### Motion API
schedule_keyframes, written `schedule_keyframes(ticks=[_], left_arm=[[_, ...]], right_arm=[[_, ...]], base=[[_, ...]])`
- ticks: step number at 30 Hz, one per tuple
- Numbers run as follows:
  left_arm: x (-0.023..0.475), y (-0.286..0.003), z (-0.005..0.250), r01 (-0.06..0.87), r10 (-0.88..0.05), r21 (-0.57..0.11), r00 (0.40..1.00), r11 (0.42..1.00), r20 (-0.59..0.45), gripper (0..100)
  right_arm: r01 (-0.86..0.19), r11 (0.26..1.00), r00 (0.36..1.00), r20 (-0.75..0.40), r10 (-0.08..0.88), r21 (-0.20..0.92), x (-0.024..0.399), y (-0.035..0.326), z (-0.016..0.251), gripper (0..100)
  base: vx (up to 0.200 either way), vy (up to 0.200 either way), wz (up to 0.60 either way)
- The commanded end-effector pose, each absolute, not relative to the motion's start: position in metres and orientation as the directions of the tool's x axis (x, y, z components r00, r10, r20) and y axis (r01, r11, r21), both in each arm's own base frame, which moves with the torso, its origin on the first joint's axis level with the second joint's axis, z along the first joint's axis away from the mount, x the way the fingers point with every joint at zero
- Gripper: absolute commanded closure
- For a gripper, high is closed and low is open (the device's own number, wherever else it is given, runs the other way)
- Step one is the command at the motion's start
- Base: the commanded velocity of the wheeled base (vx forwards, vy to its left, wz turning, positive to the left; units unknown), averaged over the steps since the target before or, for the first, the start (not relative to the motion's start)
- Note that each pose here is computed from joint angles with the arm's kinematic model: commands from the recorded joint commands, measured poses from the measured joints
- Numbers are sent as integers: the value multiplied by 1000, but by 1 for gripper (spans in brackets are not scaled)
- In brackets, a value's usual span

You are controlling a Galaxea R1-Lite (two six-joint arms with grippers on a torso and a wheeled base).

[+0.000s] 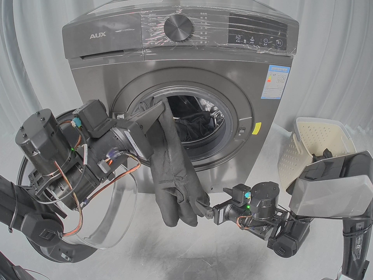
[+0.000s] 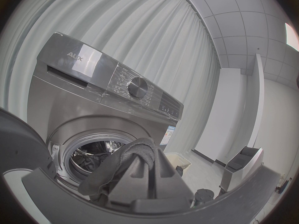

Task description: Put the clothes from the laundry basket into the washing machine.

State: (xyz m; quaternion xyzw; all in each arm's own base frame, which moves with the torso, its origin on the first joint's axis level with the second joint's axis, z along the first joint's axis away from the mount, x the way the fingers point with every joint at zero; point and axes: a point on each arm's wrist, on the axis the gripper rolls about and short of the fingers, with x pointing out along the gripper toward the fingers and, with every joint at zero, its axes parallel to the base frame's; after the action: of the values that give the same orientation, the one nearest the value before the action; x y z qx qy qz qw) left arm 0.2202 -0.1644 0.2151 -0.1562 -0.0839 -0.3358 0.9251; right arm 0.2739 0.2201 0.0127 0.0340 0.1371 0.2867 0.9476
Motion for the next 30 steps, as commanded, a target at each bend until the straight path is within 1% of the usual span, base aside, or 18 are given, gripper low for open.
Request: schedule_keyframes(ticks=[1, 2, 3, 4, 6, 7, 9, 12, 14, 15, 18, 19, 21, 25, 30], left_arm=[[225, -164, 212, 637, -588, -234, 769, 734, 249, 100], [225, -164, 211, 637, -588, -234, 770, 735, 247, 100], [225, -164, 212, 637, -588, -234, 769, 734, 249, 100], [225, -164, 212, 637, -588, -234, 769, 734, 250, 100], [225, -164, 212, 638, -588, -234, 769, 734, 252, 100], [225, -164, 212, 638, -588, -234, 769, 734, 252, 100], [225, -164, 212, 636, -587, -234, 770, 735, 250, 100], [225, -165, 214, 638, -586, -234, 769, 734, 258, 100], [226, -165, 214, 638, -585, -234, 768, 734, 259, 100], [226, -165, 215, 639, -585, -233, 768, 733, 262, 100], [226, -165, 216, 639, -584, -233, 767, 733, 265, 100], [226, -165, 216, 639, -584, -233, 767, 733, 265, 100], [225, -165, 217, 641, -585, -233, 765, 732, 268, 100], [225, -165, 217, 642, -586, -234, 764, 730, 270, 100], [224, -165, 218, 646, -585, -234, 760, 727, 281, 100]], right_arm=[[-585, 800, 756, -266, 598, 137, 255, 227, 12, 0], [-607, 783, 736, -275, 619, 138, 249, 230, 11, 0], [-610, 780, 733, -275, 622, 138, 248, 231, 11, 0], [-666, 733, 678, -299, 672, 136, 236, 235, 7, 0], [-710, 691, 629, -321, 708, 133, 227, 239, 1, 0], [-717, 685, 623, -321, 714, 133, 226, 240, 1, 0], [-737, 662, 596, -332, 731, 135, 225, 247, -7, 0], [-747, 651, 588, -320, 742, 135, 228, 257, -13, 0], [-751, 646, 587, -310, 748, 135, 229, 261, -14, 0], [-757, 640, 589, -285, 756, 133, 235, 269, -16, 0], [-753, 645, 600, -263, 755, 132, 245, 277, -20, 0], [-753, 645, 600, -263, 755, 132, 245, 277, -20, 0], [-748, 651, 617, -228, 754, 130, 254, 281, -17, 0], [-740, 660, 627, -223, 747, 130, 258, 281, -18, 0], [-683, 720, 688, -221, 691, 126, 283, 269, -27, 0]], base=[[0, 0, 0], [0, 0, 0], [0, 0, 0], [0, 0, 0], [0, 0, 0], [0, 0, 0], [0, 0, 0], [0, 0, 0], [0, 0, 0], [0, 0, 0], [0, 0, 0], [0, 0, 0], [0, 0, 0], [0, 0, 0], [0, 0, 0]])
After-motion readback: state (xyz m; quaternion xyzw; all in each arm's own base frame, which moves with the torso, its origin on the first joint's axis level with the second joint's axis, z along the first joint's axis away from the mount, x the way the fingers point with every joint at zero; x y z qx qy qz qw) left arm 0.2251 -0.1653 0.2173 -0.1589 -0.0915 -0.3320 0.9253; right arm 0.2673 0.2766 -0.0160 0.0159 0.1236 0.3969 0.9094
